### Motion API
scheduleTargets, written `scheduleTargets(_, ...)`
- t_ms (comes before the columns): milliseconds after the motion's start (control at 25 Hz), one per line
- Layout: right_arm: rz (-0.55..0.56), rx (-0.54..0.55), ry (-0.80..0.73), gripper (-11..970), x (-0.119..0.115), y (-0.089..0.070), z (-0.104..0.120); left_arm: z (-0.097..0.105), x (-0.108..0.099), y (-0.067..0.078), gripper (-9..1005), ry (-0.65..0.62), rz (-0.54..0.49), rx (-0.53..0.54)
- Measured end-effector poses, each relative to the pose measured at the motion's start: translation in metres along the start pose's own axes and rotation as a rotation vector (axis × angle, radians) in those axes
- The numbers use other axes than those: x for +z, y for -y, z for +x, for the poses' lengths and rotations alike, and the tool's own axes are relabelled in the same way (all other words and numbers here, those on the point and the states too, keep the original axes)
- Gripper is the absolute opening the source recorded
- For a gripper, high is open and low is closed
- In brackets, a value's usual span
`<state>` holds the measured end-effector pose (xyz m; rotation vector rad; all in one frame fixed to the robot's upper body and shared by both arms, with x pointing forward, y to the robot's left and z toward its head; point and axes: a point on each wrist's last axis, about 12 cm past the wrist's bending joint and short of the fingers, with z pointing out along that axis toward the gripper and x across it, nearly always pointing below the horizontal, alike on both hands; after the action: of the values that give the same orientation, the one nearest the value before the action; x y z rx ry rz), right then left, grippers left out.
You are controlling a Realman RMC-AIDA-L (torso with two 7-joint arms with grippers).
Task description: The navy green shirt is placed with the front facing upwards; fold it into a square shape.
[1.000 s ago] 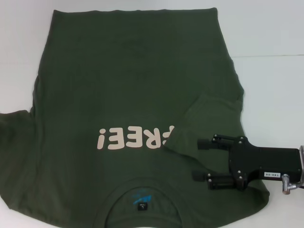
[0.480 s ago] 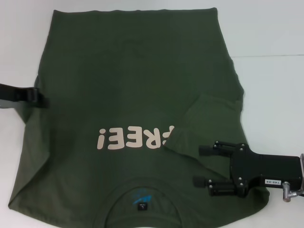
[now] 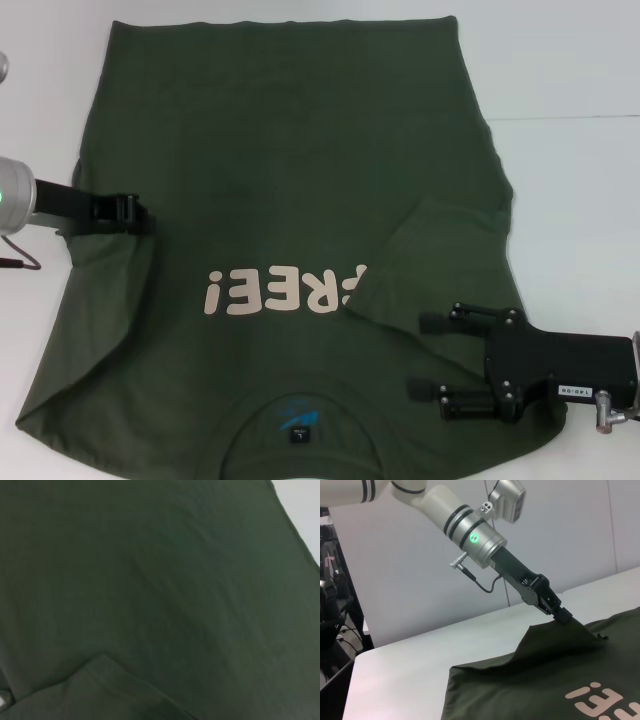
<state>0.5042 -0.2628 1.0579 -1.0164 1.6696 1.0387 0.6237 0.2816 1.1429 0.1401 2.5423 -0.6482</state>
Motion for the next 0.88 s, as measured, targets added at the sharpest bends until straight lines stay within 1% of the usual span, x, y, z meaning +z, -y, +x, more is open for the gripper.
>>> scheduleTargets(320, 0.001, 0.002, 0.000, 866, -0.001, 0.000, 0.001, 0.004, 0.011, -0.006, 74, 0.017, -0.014, -0.021)
scheduleTargets(440, -0.003, 0.002, 0.003, 866, -0.001, -0.001, 0.000, 0.005, 0.012, -0.005, 80, 0.026, 0.010, -0.039)
scheduleTargets(600, 0.002, -0.008, 0.004, 865, -0.003, 0.001, -0.002, 0.005, 0.011, 0.000, 89, 0.047, 0.075, -0.046)
scheduleTargets(680, 0.005, -0.012, 0.000, 865, -0.004, 0.003, -0.005, 0.005, 0.010, 0.001, 152, 0.047, 0.089, -0.035)
scheduleTargets(760, 0.006, -0.012, -0.014, 865, -0.007, 0.006, -0.010, 0.006, 0.009, 0.006, 215, 0.053, 0.141, 0.025)
scheduleTargets(800, 0.007, -0.009, -0.024, 865, -0.009, 0.007, -0.014, 0.008, 0.008, 0.009, 247, 0.054, 0.180, 0.071)
scheduleTargets(880, 0.009, -0.002, -0.048, 865, -0.016, 0.010, -0.021, 0.011, 0.005, 0.016, 416, 0.068, 0.268, 0.180)
